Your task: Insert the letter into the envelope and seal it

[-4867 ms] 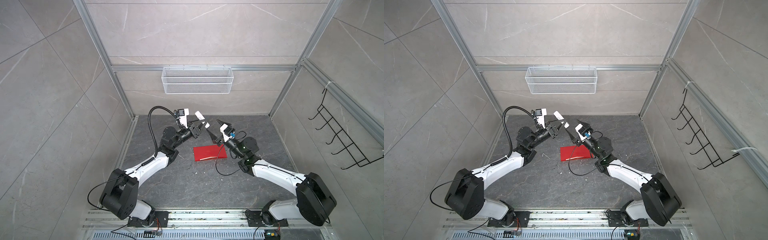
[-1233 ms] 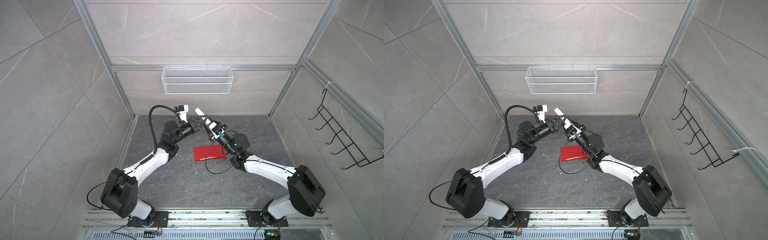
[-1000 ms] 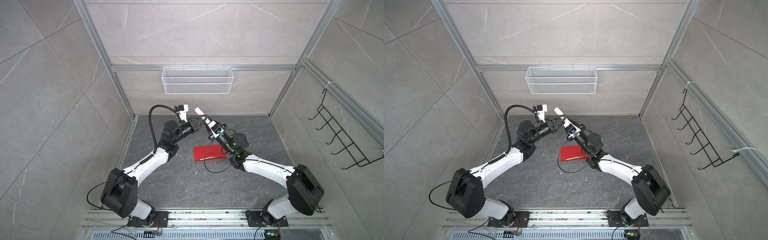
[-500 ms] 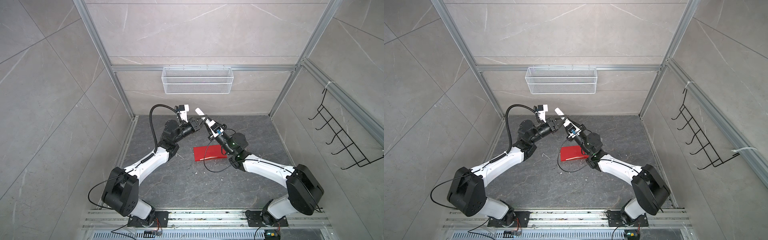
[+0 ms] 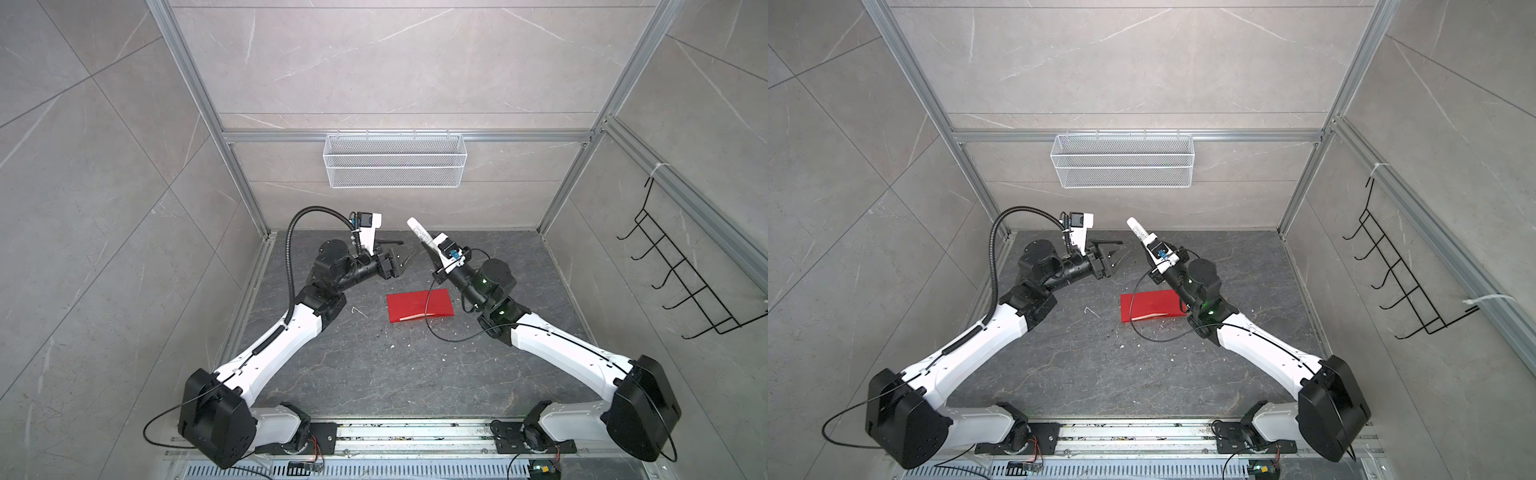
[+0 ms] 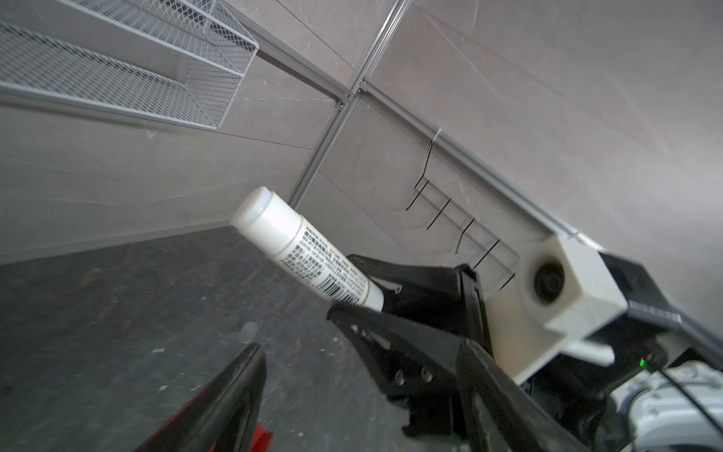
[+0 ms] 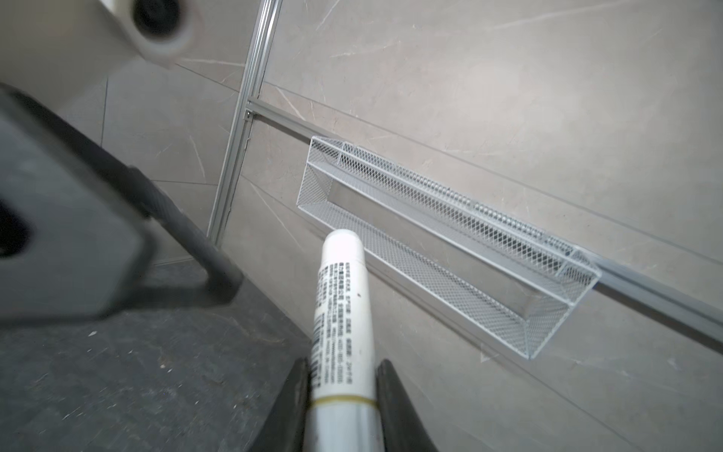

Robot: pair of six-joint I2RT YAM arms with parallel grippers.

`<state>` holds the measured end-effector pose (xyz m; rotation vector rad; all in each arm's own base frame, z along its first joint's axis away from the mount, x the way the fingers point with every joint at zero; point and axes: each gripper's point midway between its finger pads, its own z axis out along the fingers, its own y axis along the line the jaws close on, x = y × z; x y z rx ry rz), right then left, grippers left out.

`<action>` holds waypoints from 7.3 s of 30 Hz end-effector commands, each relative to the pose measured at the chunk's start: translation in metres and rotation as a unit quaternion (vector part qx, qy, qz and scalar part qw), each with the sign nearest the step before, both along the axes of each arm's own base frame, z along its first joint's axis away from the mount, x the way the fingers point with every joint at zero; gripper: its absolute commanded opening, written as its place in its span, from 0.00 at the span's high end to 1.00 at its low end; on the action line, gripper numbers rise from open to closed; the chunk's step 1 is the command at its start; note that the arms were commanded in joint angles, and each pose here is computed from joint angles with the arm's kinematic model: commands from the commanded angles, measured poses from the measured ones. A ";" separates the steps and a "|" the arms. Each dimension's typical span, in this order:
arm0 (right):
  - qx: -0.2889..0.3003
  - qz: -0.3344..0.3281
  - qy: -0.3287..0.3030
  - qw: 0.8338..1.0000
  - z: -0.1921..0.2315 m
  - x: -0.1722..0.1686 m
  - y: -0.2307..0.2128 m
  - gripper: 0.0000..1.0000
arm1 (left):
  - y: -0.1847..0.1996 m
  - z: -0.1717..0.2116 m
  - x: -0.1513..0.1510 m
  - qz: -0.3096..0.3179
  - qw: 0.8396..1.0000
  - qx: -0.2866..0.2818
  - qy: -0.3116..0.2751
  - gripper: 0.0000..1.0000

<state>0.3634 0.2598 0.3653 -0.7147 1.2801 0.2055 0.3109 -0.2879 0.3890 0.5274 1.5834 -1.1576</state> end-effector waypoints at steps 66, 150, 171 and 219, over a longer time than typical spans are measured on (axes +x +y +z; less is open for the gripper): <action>-0.139 0.241 0.275 0.920 -0.053 -0.101 0.006 0.32 | -0.026 -0.097 -0.040 -0.113 0.781 0.365 -0.494 1.00; -0.024 -0.220 0.543 0.810 -0.140 0.020 -0.108 1.00 | -0.042 -0.205 -0.003 -0.122 0.905 0.365 -0.183 0.12; -0.012 -0.208 0.563 0.800 -0.152 0.019 -0.113 1.00 | -0.092 -0.303 0.004 -0.185 0.871 0.431 -0.145 0.47; -0.032 -0.179 0.638 0.748 -0.170 -0.056 -0.115 1.00 | -0.073 -0.240 -0.047 -0.050 0.950 0.306 0.028 0.44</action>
